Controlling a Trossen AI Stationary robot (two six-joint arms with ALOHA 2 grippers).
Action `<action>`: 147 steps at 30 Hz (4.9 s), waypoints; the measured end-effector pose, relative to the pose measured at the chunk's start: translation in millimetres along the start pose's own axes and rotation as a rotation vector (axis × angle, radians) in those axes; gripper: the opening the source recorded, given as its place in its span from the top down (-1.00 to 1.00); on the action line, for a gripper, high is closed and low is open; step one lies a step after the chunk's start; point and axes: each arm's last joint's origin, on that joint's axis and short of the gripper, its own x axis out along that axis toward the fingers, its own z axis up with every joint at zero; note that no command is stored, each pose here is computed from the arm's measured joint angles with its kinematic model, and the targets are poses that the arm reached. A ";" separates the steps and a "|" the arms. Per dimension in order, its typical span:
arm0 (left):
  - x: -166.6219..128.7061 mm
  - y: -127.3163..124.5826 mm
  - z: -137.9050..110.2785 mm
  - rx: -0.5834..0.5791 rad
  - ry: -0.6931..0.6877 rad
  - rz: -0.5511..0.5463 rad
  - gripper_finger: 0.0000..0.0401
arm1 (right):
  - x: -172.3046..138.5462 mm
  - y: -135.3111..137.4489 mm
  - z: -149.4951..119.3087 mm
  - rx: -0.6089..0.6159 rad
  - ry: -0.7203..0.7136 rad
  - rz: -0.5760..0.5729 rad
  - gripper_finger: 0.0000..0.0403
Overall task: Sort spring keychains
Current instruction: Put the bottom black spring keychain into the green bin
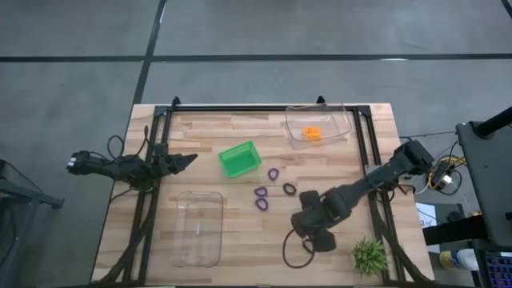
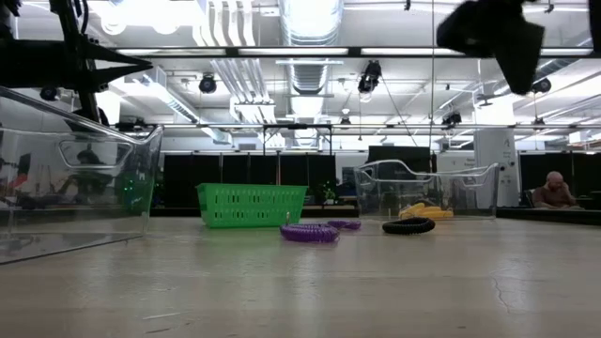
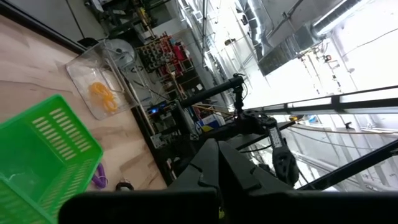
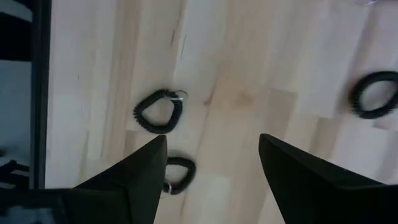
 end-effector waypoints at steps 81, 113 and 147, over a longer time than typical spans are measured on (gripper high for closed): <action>0.0 1.4 -1.1 -0.021 0.014 0.009 1.00 | 6.2 -16.9 45.5 -0.035 0.036 0.111 0.96; 0.0 1.4 -1.1 -0.023 0.015 0.008 1.00 | -45.1 -117.2 39.3 0.149 0.015 -0.021 0.96; 0.0 1.1 -0.9 -0.042 0.013 0.006 1.00 | -114.7 -365.3 -121.1 0.895 -0.080 -0.174 0.96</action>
